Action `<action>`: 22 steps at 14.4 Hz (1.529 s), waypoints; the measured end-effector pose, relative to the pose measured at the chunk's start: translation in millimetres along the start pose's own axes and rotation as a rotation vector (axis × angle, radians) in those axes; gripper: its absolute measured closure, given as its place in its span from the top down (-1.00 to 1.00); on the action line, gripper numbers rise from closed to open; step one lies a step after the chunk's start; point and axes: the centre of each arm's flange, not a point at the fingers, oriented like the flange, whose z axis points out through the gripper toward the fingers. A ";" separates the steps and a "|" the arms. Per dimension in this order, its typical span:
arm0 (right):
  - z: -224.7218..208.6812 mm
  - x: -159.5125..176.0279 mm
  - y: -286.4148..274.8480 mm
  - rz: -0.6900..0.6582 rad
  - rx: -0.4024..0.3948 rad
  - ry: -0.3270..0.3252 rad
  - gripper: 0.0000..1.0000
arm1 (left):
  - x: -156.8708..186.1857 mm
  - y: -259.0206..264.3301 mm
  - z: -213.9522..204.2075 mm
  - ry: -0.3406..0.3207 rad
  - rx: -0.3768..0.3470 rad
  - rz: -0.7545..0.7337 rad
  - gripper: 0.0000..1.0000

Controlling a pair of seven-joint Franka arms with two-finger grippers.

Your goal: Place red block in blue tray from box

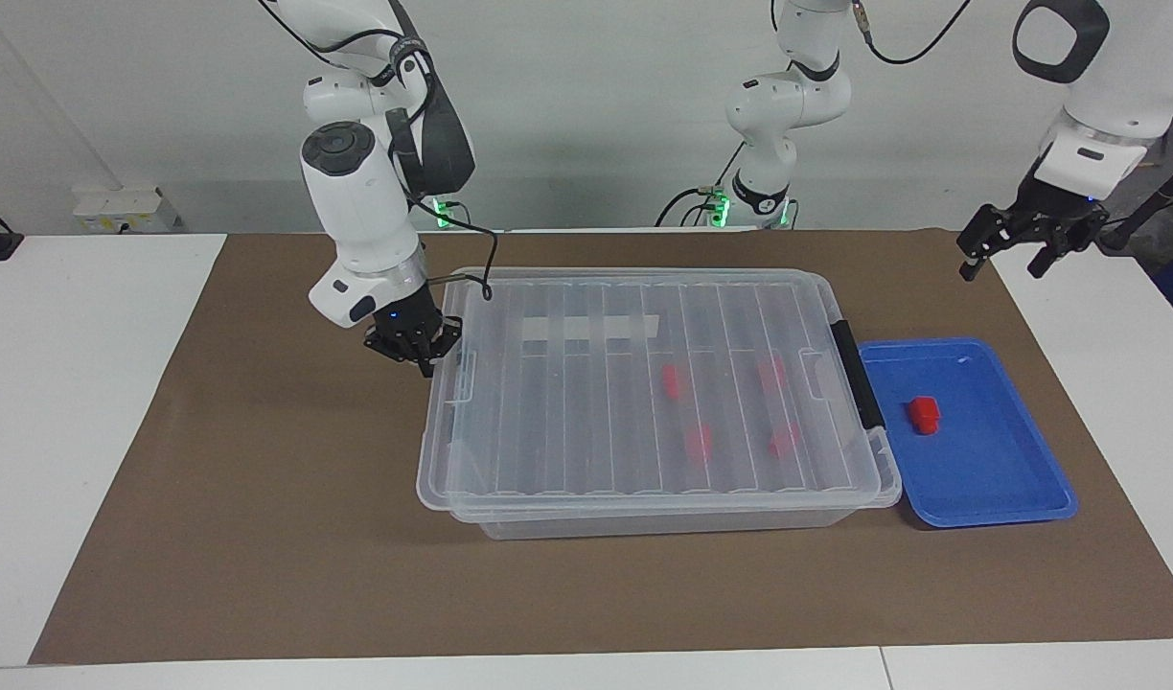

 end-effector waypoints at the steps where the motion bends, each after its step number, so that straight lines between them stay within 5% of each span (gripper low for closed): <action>1: 0.1 -0.5 -2.3 -0.001 0.005 -0.001 -0.98 | -1.0 3.5 -0.7 0.000 -0.001 0.002 1.00; 6: 0.2 -1.2 -5.4 -0.003 0.009 -0.002 -0.98 | -5.4 40.9 20.8 -0.074 -0.019 0.026 1.00; 10: 0.3 -1.9 -8.7 -0.009 0.010 -0.002 -0.98 | -8.1 99.5 -3.1 -0.082 -0.022 -0.015 1.00; 22: -33.0 -6.1 42.8 0.083 -0.004 -0.013 -0.98 | -14.0 89.5 -4.1 -0.114 -0.026 -0.033 1.00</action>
